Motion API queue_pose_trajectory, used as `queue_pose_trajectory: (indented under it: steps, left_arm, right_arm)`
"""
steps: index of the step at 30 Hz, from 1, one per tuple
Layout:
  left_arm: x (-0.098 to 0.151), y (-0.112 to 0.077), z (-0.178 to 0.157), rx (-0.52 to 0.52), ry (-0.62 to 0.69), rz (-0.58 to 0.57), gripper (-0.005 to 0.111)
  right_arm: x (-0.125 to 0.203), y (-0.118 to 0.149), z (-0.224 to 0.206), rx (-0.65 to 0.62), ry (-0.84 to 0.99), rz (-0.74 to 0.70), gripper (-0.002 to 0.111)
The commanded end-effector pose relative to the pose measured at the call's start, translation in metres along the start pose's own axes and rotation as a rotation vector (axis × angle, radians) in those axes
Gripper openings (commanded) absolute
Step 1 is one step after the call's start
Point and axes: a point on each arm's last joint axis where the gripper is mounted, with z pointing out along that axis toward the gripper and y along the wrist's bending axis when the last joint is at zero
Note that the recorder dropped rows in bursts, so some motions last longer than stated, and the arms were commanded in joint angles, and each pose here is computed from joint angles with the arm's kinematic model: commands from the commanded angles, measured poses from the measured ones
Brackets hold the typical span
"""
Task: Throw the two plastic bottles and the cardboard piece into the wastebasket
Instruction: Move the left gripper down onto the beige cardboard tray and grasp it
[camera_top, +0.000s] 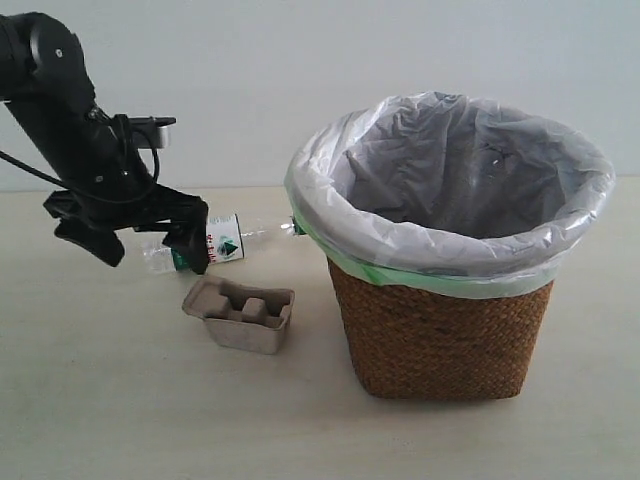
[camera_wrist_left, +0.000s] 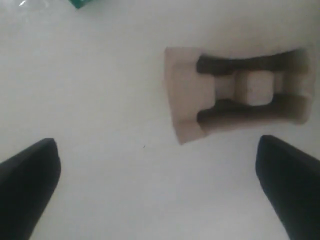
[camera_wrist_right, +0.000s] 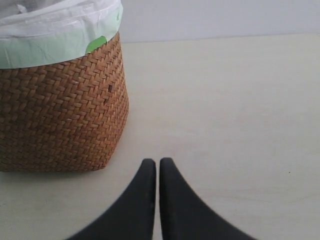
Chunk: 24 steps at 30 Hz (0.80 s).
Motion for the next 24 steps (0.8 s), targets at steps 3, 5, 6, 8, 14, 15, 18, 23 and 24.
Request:
queue_pose_trajectory:
  steps: [3,5,6,8,14,15,18,23,24]
  left_arm:
    - [-0.007,-0.015,0.029,0.047,-0.022,0.029,0.108]
    - [-0.007,-0.017,0.038,0.047,-0.017,0.046,0.108]
    - [-0.008,-0.018,0.044,0.048,-0.013,0.045,0.108]
    - [-0.007,-0.018,0.05,0.048,0.003,0.046,0.108]
    - [-0.005,-0.016,0.065,0.033,0.04,0.054,0.108]
    - [-0.005,-0.015,0.067,0.031,0.046,0.055,0.107]
    - [-0.004,-0.014,0.074,0.031,0.061,0.052,0.105]
    - [-0.003,-0.011,0.079,0.005,0.07,0.071,0.094]
    - [-0.003,-0.011,0.079,0.005,0.07,0.071,0.091]
  right_arm:
    - [-0.001,0.0,0.0,0.001,-0.01,-0.004,0.0]
    - [-0.001,0.0,0.0,0.001,-0.01,-0.002,0.0]
    - [-0.001,0.0,0.0,0.001,-0.01,-0.002,0.0]
    - [-0.001,0.0,0.0,0.001,-0.01,-0.002,0.0]
    - [-0.001,0.0,0.0,0.001,-0.01,-0.005,0.0]
    - [-0.001,0.0,0.0,0.001,-0.01,-0.005,0.0]
    - [-0.001,0.0,0.0,0.001,-0.01,-0.001,0.0]
    - [-0.001,0.0,0.0,0.001,-0.01,-0.001,0.0]
    - [-0.001,0.0,0.0,0.001,-0.01,-0.004,0.0]
